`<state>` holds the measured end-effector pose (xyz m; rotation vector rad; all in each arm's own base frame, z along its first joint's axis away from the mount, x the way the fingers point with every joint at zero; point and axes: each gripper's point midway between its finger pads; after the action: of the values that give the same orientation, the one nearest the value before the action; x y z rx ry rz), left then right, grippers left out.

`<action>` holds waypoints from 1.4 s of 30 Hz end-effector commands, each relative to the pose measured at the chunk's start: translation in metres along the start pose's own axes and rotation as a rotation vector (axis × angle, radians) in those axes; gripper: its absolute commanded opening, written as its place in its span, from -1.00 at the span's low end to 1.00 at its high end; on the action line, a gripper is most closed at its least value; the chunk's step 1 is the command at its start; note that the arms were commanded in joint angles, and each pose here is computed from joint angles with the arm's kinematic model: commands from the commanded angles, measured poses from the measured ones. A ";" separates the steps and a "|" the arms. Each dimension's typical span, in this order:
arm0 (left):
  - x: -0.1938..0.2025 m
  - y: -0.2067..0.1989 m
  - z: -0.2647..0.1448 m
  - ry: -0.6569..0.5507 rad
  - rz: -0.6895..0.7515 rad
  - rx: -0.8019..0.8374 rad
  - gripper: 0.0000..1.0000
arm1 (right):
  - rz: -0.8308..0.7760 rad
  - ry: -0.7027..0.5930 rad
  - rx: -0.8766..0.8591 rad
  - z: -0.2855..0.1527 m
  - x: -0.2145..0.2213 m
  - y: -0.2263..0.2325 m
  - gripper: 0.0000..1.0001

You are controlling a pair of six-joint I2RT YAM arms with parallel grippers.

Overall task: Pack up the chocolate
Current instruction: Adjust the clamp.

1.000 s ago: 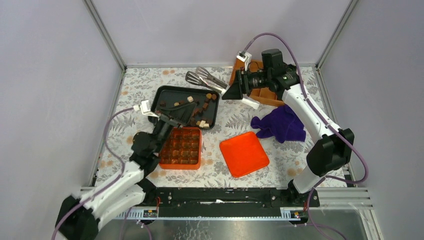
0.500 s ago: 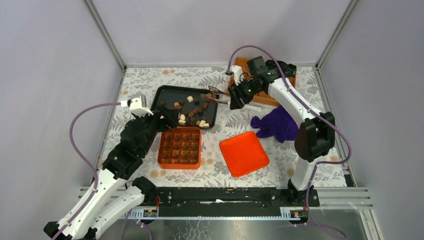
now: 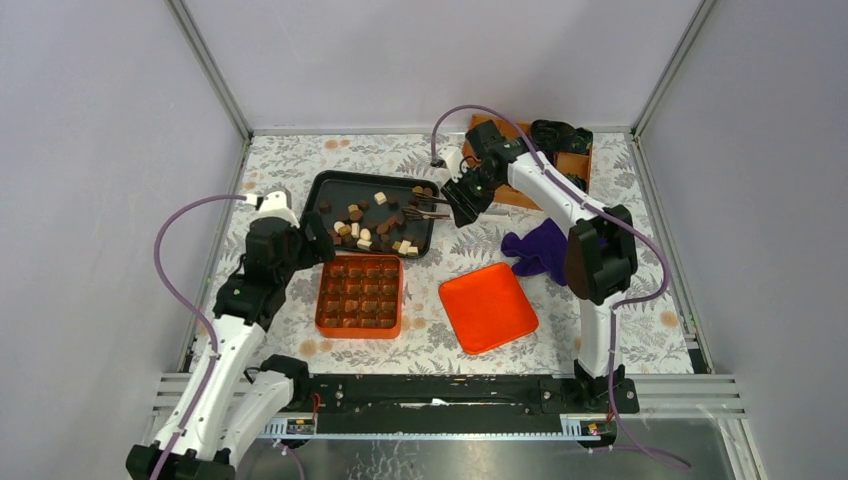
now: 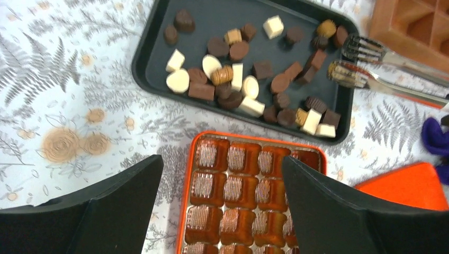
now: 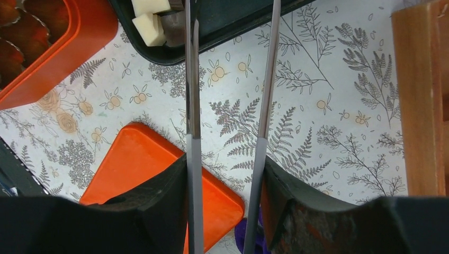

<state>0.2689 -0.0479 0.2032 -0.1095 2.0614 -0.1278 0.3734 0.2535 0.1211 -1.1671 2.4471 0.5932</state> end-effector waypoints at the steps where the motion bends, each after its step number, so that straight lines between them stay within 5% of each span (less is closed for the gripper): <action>1: 0.014 -0.022 0.007 0.021 -0.024 0.161 0.81 | -0.041 -0.011 0.009 -0.007 -0.012 0.002 0.04; 5: 0.019 -0.089 0.005 -0.035 -0.276 0.548 0.86 | -0.007 -0.075 -0.104 -0.022 -0.026 0.029 0.04; 9: -0.008 -0.113 -0.022 -0.286 -0.578 0.847 0.86 | 0.044 -0.191 -0.240 -0.057 -0.049 0.063 0.04; 18: -0.070 -0.150 -0.072 -0.558 -0.482 1.073 0.97 | 0.180 -0.476 -0.574 -0.165 -0.097 0.115 0.04; 26: -0.112 -0.200 -0.085 -0.702 -0.540 1.240 0.97 | 0.228 -0.595 -0.882 -0.238 -0.109 0.149 0.04; 42: -0.177 -0.240 -0.071 -0.801 -0.697 1.275 0.98 | 0.294 -0.597 -0.983 -0.254 -0.104 0.164 0.03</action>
<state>0.2946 -0.2727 0.3960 0.0210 0.9232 -1.4888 0.2893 0.2880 0.3967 -0.5874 1.8760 2.0486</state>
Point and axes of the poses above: each gripper's point midway between its finger pads, its own z axis out along the fingers, its own y axis along the line the jaws close on, x = y × z, and after that the axes turned 6 degrees about z, right-handed
